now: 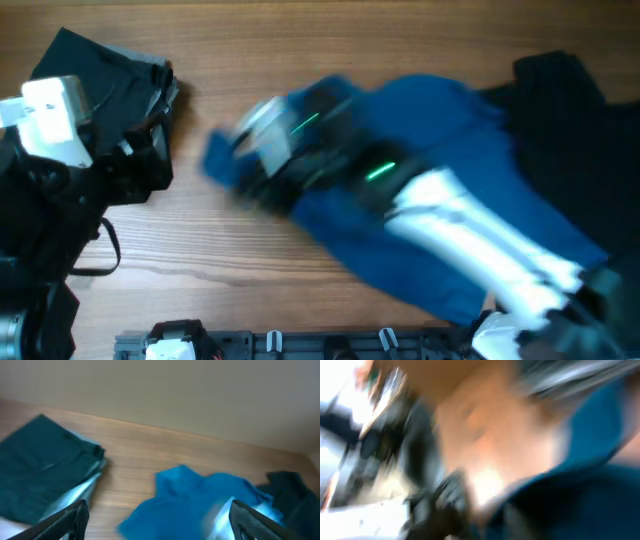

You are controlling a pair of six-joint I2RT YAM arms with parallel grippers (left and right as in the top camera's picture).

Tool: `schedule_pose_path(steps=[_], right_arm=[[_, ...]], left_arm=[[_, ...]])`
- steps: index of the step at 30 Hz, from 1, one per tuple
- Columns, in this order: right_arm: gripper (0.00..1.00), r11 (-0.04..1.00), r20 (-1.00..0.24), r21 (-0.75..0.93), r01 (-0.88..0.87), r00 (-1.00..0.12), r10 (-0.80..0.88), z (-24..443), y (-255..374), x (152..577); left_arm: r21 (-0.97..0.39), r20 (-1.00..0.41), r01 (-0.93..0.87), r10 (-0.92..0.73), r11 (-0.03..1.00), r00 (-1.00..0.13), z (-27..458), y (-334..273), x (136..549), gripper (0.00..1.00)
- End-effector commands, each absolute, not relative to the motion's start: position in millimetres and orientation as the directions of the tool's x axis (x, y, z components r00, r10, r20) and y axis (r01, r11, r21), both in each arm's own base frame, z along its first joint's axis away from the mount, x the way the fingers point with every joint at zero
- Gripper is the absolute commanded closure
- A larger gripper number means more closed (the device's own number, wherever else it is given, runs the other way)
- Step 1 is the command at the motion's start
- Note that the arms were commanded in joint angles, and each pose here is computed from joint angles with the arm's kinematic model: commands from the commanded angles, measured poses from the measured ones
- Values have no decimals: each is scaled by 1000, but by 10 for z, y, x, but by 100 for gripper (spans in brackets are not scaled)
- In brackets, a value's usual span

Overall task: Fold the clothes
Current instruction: 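Drag the blue polo leftward with the right gripper onto the table center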

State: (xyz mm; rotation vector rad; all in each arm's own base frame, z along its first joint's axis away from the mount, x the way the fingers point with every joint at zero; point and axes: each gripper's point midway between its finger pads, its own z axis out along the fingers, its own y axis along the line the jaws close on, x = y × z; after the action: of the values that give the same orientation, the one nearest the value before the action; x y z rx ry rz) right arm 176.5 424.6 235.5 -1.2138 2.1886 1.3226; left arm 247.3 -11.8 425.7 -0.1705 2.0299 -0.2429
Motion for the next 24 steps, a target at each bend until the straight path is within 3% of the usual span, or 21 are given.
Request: schedule_pose_path(steps=[1, 5, 8, 10, 14, 16, 17, 21, 24], right_arm=[[31, 286, -590, 507, -813, -569, -572, 2100, 4263, 1602], [30, 475, -616, 471, -743, -663, -426, 2434, 3684, 2217], [30, 716, -621, 434, -547, -758, -202, 2675, 2751, 2867], [30, 795, -610, 456, -401, -791, -50, 2777, 2253, 3121], [33, 843, -529, 530, -92, -813, 244, 2793, 1339, 3442], [33, 849, -490, 528, -3, -818, 302, 2715, 1054, 3451], [33, 849, -477, 526, 35, -815, 330, 2688, 930, 3457], [33, 859, -481, 504, 86, -798, 363, 2662, 756, 3489], [33, 898, -518, 425, 110, -784, 341, 2612, 605, 3508]], left_arm=[[-200, -883, -99, -223, 975, -414, 4322, 54, 2436, 6], [-202, -874, -93, -223, 975, -432, 4280, 40, 2496, 4], [-237, -831, 12, -196, 972, -520, 4113, -169, 2625, 9], [-257, -776, 110, -137, 960, -615, 3889, -363, 2732, 19], [-348, -575, 252, 7, 903, -818, 3124, -909, 3142, 34], [-347, -468, 326, 139, 880, -873, 2599, -1243, 3400, 50], [-349, -420, 355, 194, 868, -887, 2302, -1419, 3548, 66], [-358, -316, 400, 293, 844, -902, 1422, -1823, 3906, 95], [-366, -265, 396, 313, 842, -912, 804, -1965, 4106, 96]])
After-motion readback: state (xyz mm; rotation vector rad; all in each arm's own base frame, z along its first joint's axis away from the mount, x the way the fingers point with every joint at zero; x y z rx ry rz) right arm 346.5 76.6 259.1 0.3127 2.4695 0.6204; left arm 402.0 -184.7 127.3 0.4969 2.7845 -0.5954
